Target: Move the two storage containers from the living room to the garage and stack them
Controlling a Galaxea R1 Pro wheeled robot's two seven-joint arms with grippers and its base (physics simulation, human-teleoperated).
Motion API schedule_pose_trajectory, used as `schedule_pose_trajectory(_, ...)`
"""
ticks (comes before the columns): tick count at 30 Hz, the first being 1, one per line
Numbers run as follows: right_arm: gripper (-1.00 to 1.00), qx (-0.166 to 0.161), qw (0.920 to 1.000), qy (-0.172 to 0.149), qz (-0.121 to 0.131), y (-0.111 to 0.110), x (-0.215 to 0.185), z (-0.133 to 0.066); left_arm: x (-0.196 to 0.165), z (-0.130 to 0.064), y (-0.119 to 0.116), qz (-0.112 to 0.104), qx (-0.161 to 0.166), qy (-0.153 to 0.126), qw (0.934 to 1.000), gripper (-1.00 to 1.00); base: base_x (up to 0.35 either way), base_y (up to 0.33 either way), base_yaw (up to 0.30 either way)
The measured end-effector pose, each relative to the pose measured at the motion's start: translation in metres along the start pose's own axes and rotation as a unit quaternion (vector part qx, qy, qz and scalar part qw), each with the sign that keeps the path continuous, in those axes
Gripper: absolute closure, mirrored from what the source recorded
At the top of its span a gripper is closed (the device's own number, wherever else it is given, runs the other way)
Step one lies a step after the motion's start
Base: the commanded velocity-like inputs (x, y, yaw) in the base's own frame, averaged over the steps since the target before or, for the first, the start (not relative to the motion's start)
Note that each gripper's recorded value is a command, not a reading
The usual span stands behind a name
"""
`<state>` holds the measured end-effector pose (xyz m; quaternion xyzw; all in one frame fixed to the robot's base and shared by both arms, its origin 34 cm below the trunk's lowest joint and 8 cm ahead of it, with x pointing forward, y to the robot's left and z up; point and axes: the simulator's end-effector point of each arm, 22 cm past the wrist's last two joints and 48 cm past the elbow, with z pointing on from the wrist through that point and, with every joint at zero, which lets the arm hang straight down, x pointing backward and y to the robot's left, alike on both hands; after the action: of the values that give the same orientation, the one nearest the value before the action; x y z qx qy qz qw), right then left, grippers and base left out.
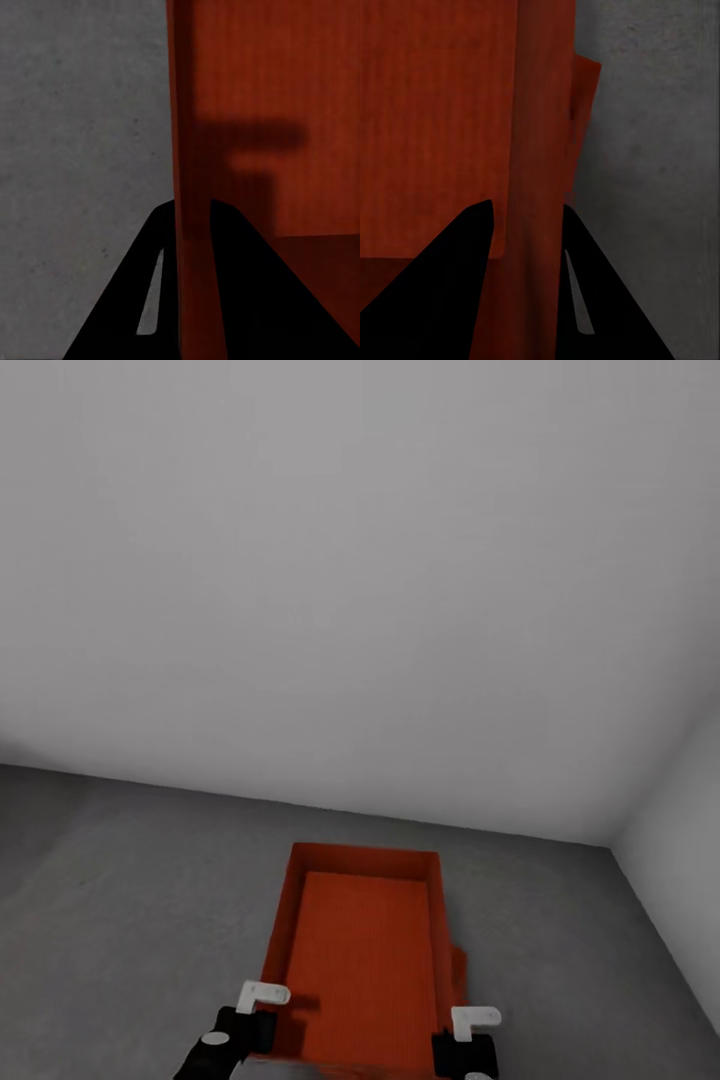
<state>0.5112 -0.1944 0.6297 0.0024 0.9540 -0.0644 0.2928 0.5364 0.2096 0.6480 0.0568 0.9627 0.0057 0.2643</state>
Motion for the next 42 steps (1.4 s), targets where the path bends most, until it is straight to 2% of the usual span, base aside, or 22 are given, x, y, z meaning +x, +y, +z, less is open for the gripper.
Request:
schedule_pose_trajectory(3,1.00,-0.002,0.9999,-0.010,-0.003,0.0025,-0.0129,0.0018,-0.0091,-0.0012,0.0039,-0.004,-0.003,-0.010,0.9999,1.00,0.244,0.222,-0.001)
schedule_pose_trajectory(13,1.00,-0.002,1.0000,-0.009,-0.004,0.0024,-0.0122,0.0019,-0.0079,-0.0009,0.0036,-0.005,-0.003,-0.009,0.9999,1.00,0.198,0.152,-0.093)
schedule_pose_trajectory(42,1.00,-0.001,1.0000,-0.004,-0.002,0.0011,-0.0055,0.0011,-0.0037,-0.0001,0.0017,-0.001,-0.001,-0.004,1.0000,1.00,0.005,0.002,-0.240)
